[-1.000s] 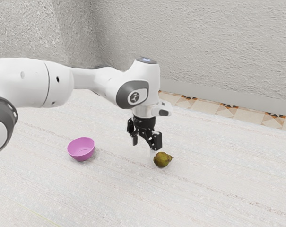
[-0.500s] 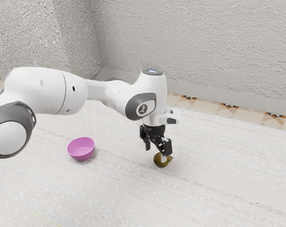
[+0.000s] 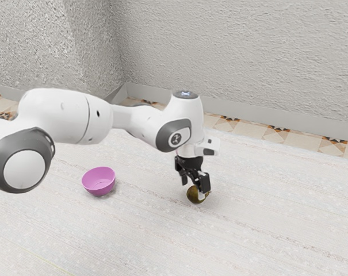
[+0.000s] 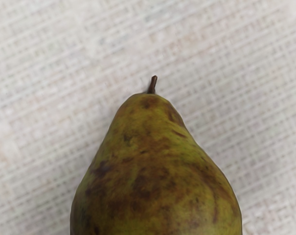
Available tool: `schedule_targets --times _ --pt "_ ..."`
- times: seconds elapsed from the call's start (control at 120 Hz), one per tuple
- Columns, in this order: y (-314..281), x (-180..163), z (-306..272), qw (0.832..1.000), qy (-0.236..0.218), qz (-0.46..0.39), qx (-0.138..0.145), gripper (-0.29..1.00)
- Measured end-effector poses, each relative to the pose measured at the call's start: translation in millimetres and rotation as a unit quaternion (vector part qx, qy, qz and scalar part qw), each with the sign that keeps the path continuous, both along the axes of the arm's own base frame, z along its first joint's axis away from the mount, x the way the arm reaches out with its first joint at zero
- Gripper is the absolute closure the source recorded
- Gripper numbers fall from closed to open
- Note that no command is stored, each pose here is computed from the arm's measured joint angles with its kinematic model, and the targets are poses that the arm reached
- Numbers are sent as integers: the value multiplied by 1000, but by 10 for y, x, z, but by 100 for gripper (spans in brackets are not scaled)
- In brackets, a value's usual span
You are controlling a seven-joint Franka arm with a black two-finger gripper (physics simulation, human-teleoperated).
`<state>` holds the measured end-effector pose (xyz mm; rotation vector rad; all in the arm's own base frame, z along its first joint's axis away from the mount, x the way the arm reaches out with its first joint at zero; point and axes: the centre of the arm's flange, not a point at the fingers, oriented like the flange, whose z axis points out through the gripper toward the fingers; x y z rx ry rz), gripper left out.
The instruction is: Place the pear in the bowl.
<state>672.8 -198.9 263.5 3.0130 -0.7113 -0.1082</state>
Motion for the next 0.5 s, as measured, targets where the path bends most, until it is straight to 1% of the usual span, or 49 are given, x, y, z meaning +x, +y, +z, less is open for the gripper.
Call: schedule_targets --times 0.392,0.442,0.5 --pt "-8 6 -211 1000 4 -10 -13 0" --pt "-9 8 -213 1000 3 -12 -13 3" --pt "-5 14 -208 1000 1 -14 -12 10"
